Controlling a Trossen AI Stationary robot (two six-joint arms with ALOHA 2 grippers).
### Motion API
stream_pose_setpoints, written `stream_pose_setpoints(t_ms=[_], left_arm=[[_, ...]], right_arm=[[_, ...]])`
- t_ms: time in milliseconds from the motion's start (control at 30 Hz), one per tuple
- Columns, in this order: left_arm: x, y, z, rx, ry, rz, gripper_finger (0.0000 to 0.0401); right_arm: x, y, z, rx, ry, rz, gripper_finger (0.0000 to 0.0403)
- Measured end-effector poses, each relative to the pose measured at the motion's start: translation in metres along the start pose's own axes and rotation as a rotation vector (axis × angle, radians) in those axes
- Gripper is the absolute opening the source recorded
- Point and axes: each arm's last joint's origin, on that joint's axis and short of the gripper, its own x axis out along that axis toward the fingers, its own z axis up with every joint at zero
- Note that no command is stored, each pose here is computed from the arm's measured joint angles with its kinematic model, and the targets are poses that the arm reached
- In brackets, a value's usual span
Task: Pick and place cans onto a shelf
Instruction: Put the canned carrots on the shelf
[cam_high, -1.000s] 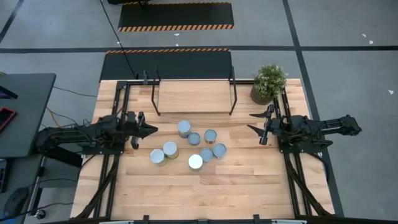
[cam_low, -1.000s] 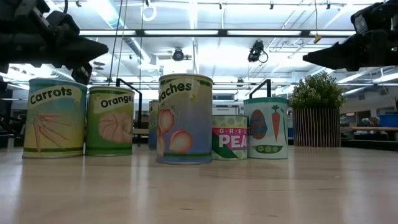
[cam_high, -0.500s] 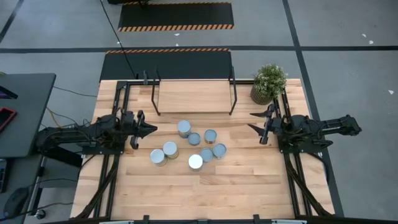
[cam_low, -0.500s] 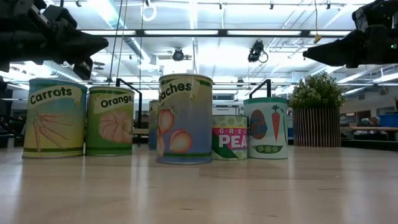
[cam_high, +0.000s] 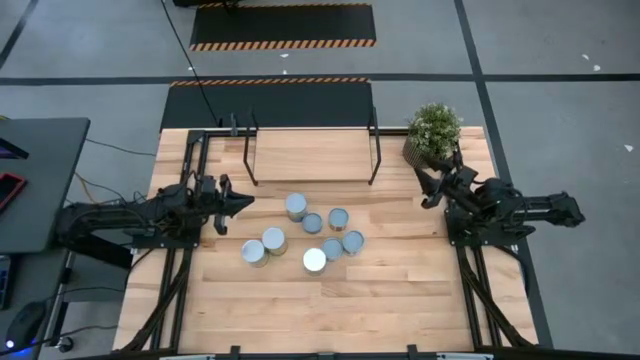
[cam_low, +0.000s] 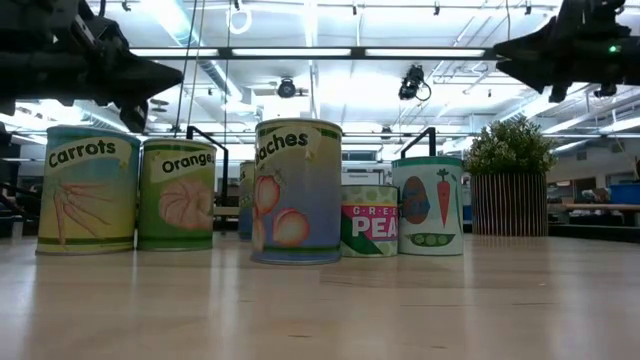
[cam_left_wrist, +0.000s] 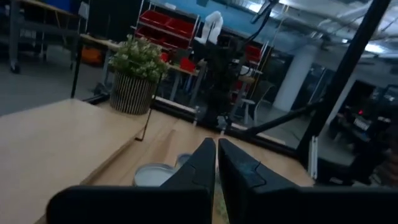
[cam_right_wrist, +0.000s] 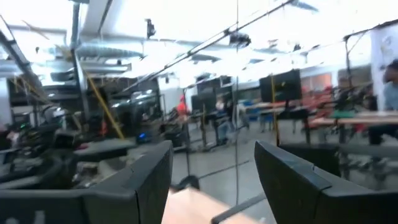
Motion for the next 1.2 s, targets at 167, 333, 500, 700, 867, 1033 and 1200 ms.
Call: stream_pose_setpoints(t_ms=[167, 333, 500, 700, 867, 1033, 1200], left_arm=[[0.006, -0.003, 0.003, -0.046, 0.04, -0.029, 0.0025], [0.015, -0.011, 0.011, -0.046, 0.108, -0.041, 0.0032], [0.025, -0.017, 0.016, -0.03, 0.237, 0.007, 0.0069], [0.037, -0.029, 0.025, -0.015, 0.349, 0.012, 0.0131], [0.048, -0.046, 0.036, 0.013, 0.425, 0.02, 0.0164], [0.058, -0.063, 0.039, 0.053, 0.514, 0.049, 0.0182], [0.066, -0.076, 0.039, 0.077, 0.613, 0.055, 0.0199]], right_arm=[[0.001, -0.003, 0.007, 0.012, -0.084, 0.024, 0.0234], [0.002, -0.001, 0.006, 0.042, -0.075, 0.102, 0.0234], [0.001, -0.002, 0.012, 0.073, -0.141, 0.12, 0.0234], [0.002, 0.0, 0.008, 0.044, -0.109, 0.155, 0.0234], [0.004, 0.002, 0.005, 0.031, -0.084, 0.172, 0.0234], [0.006, 0.005, 0.002, 0.04, -0.054, 0.215, 0.0234], [0.008, 0.009, -0.002, 0.042, -0.017, 0.237, 0.0234]])
